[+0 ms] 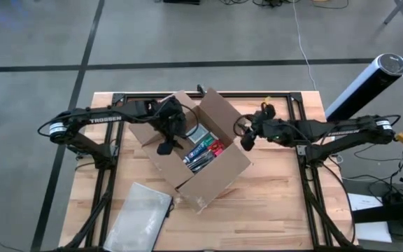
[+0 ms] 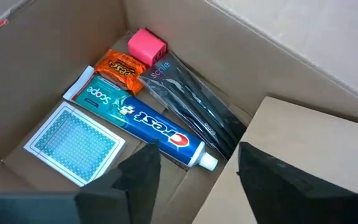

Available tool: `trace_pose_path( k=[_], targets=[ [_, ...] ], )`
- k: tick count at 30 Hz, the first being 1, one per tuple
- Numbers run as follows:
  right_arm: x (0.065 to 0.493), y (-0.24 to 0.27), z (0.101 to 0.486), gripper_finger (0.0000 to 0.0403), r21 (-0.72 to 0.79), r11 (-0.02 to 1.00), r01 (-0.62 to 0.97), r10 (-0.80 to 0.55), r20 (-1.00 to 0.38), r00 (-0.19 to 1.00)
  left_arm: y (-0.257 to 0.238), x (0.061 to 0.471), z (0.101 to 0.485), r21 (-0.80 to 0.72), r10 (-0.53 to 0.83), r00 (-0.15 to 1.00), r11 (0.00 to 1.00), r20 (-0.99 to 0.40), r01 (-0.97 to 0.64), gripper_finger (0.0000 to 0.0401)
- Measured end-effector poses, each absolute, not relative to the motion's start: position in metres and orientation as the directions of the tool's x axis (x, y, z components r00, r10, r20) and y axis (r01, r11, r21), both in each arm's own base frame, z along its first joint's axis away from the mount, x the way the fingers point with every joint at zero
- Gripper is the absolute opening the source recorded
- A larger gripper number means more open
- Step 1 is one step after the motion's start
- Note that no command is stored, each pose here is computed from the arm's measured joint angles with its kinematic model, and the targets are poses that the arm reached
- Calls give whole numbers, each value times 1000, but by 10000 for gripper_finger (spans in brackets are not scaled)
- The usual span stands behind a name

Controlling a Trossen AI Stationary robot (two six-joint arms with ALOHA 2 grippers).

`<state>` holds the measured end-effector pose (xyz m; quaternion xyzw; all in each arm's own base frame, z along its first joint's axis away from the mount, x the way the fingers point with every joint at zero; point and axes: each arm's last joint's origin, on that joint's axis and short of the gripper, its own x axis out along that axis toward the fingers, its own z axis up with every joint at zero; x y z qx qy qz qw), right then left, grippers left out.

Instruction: Unpack boxes

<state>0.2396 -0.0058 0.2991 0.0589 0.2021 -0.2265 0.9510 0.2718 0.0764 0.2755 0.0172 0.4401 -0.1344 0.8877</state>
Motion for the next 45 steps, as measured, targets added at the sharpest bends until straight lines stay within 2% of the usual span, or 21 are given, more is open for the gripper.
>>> trace_pose_path(
  k=[4, 8, 17, 24, 34, 40, 45],
  targets=[
    [253, 1, 302, 144, 66, 950, 305, -263, -353, 898, 75, 268, 279, -84, -217, 577, 965, -787, 248, 224],
    [277, 3, 289, 132, 91, 977, 194, -153, -336, 929, 73, 257, 291, -27, -156, 595, 975, -788, 221, 238],
    [313, -17, 267, 120, 205, 978, 44, 10, -255, 967, 56, 219, 324, -39, -143, 645, 984, -751, 173, 242],
    [345, -31, 267, 140, 272, 961, -46, 127, -290, 949, 36, 195, 338, -59, -137, 657, 988, -741, 140, 232],
    [405, -35, 256, 179, 263, 956, -133, 246, -461, 853, 7, 187, 314, -146, -158, 581, 987, -798, 68, 206],
    [424, -36, 254, 190, 303, 932, -199, 325, -455, 829, -9, 184, 302, -152, -158, 544, 987, -824, 55, 199],
    [425, -38, 247, 192, 325, 928, -182, 328, -484, 811, -16, 178, 292, -179, -165, 531, 984, -831, 27, 198]
  ],
)
